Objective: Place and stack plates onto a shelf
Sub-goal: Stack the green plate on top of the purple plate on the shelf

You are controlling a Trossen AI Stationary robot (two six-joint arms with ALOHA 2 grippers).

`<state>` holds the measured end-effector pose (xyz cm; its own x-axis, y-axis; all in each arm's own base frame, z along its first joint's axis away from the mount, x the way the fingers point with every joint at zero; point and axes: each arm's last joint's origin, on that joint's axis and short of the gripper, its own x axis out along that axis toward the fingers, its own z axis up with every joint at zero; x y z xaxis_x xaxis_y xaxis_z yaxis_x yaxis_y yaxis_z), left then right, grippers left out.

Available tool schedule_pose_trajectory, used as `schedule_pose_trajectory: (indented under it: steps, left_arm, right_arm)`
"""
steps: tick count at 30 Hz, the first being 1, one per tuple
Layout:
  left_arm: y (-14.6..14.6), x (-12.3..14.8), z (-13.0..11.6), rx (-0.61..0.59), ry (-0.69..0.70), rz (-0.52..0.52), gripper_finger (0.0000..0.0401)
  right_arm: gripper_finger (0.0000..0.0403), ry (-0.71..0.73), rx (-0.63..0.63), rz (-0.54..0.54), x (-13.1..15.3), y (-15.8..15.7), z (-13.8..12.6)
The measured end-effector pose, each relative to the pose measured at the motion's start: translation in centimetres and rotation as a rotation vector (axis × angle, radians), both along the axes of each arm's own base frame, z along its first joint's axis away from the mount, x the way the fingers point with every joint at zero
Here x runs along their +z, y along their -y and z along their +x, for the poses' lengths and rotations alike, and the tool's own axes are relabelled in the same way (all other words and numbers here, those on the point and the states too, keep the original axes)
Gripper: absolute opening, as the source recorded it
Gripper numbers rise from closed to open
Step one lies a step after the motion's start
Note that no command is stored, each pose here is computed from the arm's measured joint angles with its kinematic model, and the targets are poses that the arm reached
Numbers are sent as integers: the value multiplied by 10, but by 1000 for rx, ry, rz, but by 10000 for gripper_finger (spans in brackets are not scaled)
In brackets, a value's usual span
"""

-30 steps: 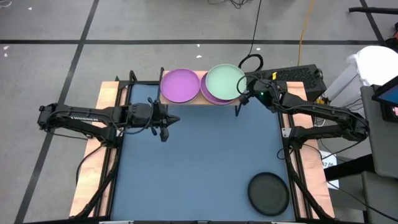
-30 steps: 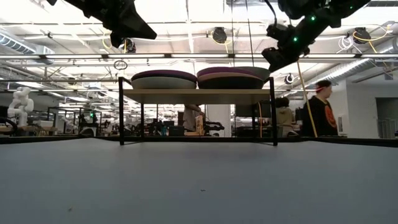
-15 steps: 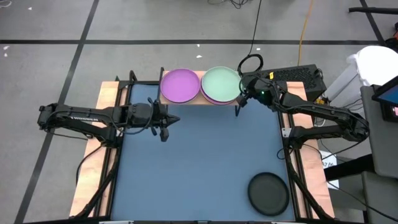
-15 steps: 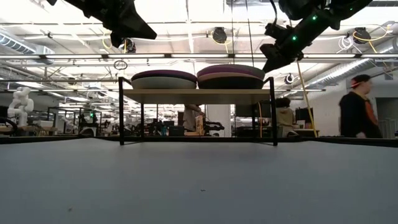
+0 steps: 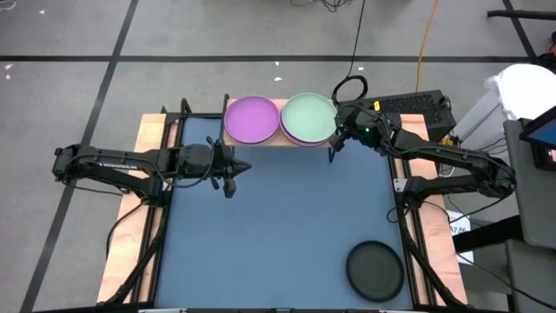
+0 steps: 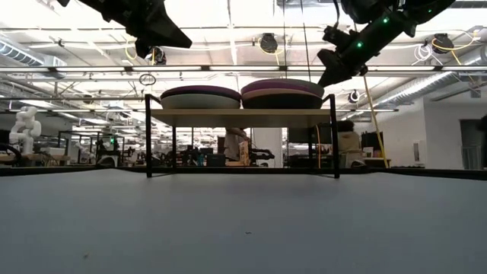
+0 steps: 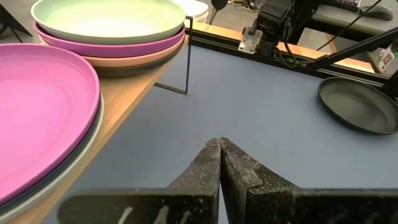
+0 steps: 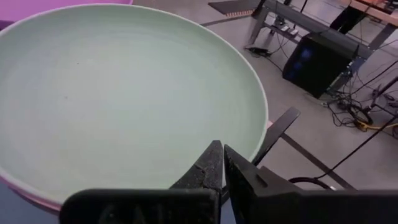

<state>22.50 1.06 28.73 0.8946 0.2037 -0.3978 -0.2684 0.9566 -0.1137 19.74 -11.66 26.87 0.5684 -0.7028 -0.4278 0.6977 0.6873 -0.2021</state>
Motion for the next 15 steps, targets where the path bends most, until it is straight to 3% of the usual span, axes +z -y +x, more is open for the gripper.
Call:
schedule_pose_trajectory:
  steps: [8,15]
  left_arm:
    - [0,0,0,0,-1,1,3]
    - [0,0,0,-1,-1,2,3]
  right_arm:
    - [0,-48,-95,-57,0,4,-4]
    - [0,-55,-134,-18,-6,8,-9]
